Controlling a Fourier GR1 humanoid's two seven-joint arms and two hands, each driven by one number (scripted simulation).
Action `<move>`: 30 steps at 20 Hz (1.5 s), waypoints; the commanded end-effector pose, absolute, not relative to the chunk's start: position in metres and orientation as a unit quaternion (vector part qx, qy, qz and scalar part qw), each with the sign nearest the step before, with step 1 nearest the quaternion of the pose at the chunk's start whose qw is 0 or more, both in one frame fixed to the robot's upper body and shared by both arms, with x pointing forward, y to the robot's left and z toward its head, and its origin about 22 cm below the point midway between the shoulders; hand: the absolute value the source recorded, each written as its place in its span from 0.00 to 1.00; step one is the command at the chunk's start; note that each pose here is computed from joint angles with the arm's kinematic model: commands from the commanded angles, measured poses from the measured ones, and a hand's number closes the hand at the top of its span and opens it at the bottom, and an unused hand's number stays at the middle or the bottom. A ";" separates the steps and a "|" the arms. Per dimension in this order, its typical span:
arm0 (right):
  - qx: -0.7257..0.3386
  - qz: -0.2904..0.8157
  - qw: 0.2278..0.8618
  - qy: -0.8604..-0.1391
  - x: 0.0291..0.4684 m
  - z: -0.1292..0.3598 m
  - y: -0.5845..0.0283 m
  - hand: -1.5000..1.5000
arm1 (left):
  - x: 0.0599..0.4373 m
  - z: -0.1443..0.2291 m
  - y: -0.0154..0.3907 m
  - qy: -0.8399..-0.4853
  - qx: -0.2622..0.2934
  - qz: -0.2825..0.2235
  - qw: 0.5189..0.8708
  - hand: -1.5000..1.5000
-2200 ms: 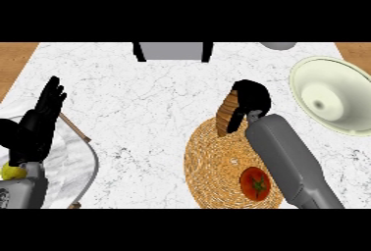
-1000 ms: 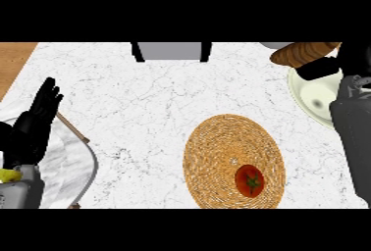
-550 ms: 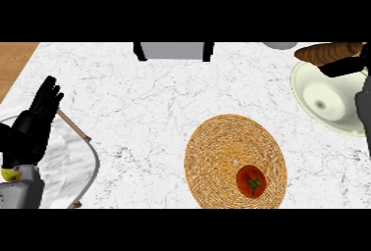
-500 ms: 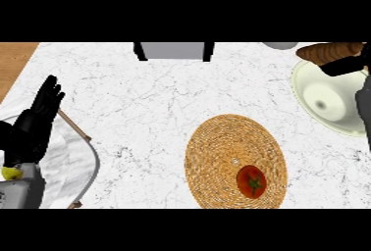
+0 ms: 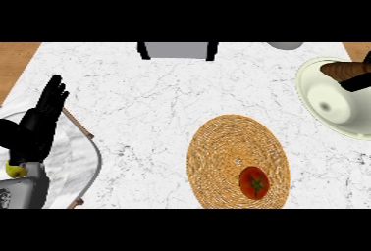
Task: Pick the croissant from the placemat and place it in the bowl
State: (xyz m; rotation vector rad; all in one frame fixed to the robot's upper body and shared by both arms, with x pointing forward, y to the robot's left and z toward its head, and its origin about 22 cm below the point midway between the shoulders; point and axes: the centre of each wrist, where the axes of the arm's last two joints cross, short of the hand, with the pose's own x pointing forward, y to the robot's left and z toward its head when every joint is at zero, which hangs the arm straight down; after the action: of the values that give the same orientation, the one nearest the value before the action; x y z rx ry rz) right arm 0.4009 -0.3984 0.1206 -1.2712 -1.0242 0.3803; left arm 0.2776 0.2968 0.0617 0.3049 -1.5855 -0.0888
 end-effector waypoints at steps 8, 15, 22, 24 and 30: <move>-0.454 0.130 0.722 -0.506 0.378 0.076 -0.439 0.00 | 0.273 0.067 0.312 -0.709 0.135 -0.039 0.691 0.50; -0.368 -0.120 0.644 -0.660 0.375 0.111 -0.461 0.00 | 0.277 0.065 0.305 -0.708 0.138 -0.023 0.693 0.50; -0.325 -0.162 0.655 -0.662 0.296 0.107 -0.548 0.00 | 0.267 0.054 0.304 -0.702 0.149 -0.032 0.696 0.50; -0.310 -0.160 0.671 -0.654 0.266 0.092 -0.565 0.00 | 0.267 0.052 0.306 -0.699 0.150 -0.027 0.699 0.50; -0.273 -0.168 0.659 -0.680 0.207 0.085 -0.598 0.00 | 0.263 0.064 0.316 -0.702 0.142 -0.029 0.697 0.50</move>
State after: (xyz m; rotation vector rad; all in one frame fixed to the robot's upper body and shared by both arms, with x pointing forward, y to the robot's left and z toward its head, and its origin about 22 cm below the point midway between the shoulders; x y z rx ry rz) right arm 0.2466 -0.5760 0.0873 -0.6779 -1.5067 -0.3621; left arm 0.2731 0.3060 0.0596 0.3362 -1.5664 -0.0585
